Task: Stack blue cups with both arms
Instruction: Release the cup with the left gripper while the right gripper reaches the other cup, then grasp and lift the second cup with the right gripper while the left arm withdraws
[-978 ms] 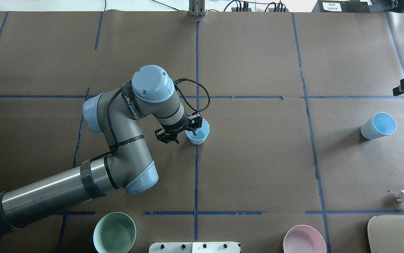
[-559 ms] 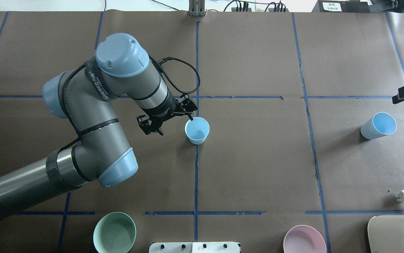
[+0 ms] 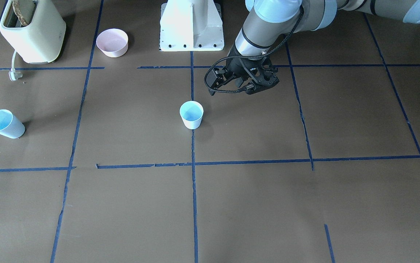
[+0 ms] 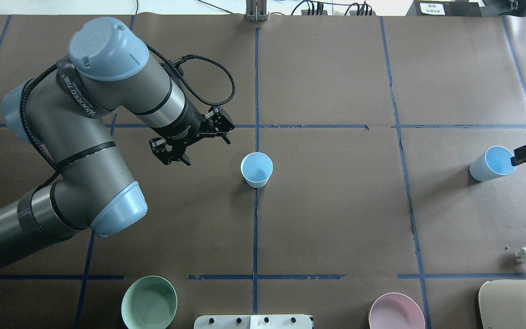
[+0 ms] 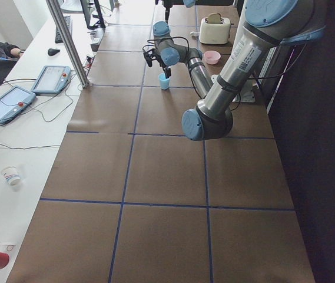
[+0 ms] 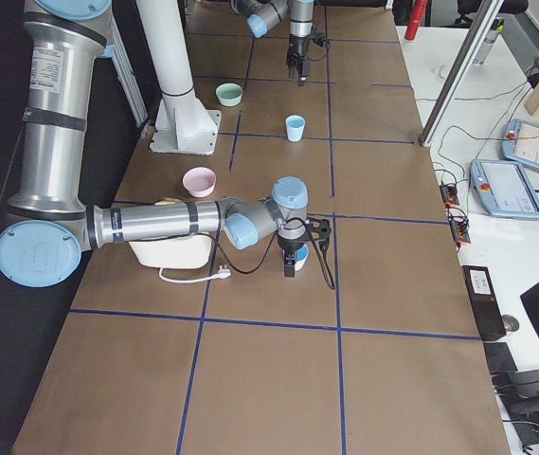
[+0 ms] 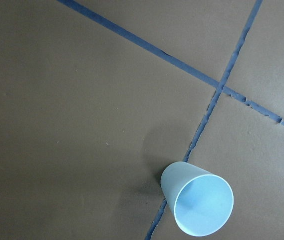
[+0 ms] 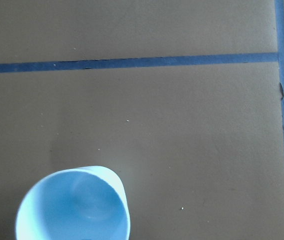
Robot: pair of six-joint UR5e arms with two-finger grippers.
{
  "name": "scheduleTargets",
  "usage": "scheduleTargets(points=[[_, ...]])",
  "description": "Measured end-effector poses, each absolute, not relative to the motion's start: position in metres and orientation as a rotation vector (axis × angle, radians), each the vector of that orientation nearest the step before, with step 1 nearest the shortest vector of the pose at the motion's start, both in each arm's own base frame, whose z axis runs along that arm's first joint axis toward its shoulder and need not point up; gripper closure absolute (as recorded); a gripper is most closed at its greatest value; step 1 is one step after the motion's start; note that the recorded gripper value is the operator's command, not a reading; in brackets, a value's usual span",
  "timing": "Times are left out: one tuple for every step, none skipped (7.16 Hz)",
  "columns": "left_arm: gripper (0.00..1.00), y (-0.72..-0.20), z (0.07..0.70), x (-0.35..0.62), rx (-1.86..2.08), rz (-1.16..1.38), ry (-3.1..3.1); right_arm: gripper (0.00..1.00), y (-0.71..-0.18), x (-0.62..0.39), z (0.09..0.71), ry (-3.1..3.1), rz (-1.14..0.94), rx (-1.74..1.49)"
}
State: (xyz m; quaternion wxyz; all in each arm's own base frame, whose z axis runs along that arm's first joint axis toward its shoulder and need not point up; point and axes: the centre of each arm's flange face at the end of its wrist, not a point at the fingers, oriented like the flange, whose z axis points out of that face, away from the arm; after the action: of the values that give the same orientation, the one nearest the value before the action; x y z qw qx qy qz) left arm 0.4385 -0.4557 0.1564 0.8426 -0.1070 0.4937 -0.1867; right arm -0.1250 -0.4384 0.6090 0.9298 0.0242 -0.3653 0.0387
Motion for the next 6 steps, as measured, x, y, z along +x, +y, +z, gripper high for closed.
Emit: scheduleTargets(points=[[0.0,-0.456,0.157,0.438,-0.226,-0.395,1.042,0.01,-0.438,-0.128,0.625,-0.746,0.08,0.043],[0.0,-0.456,0.16,0.437,-0.226,-0.397,1.039,0.01,-0.438,-0.133,0.632,-0.745,0.076,0.035],[0.0,-0.456,0.164,0.436,-0.225,-0.402,1.035,0.01,-0.439,-0.14,0.634,-0.745,0.068,0.031],[0.0,-0.457,0.165,0.435,-0.223,-0.405,1.033,0.2,-0.441,-0.148,0.633,-0.746,0.055,0.027],[0.0,-0.457,0.165,0.433,-0.221,-0.407,1.034,0.8,-0.444,-0.156,0.632,-0.748,0.045,0.024],[0.0,-0.458,0.165,0.431,-0.218,-0.409,1.037,1.0,-0.446,-0.16,0.63,-0.752,0.049,0.022]])
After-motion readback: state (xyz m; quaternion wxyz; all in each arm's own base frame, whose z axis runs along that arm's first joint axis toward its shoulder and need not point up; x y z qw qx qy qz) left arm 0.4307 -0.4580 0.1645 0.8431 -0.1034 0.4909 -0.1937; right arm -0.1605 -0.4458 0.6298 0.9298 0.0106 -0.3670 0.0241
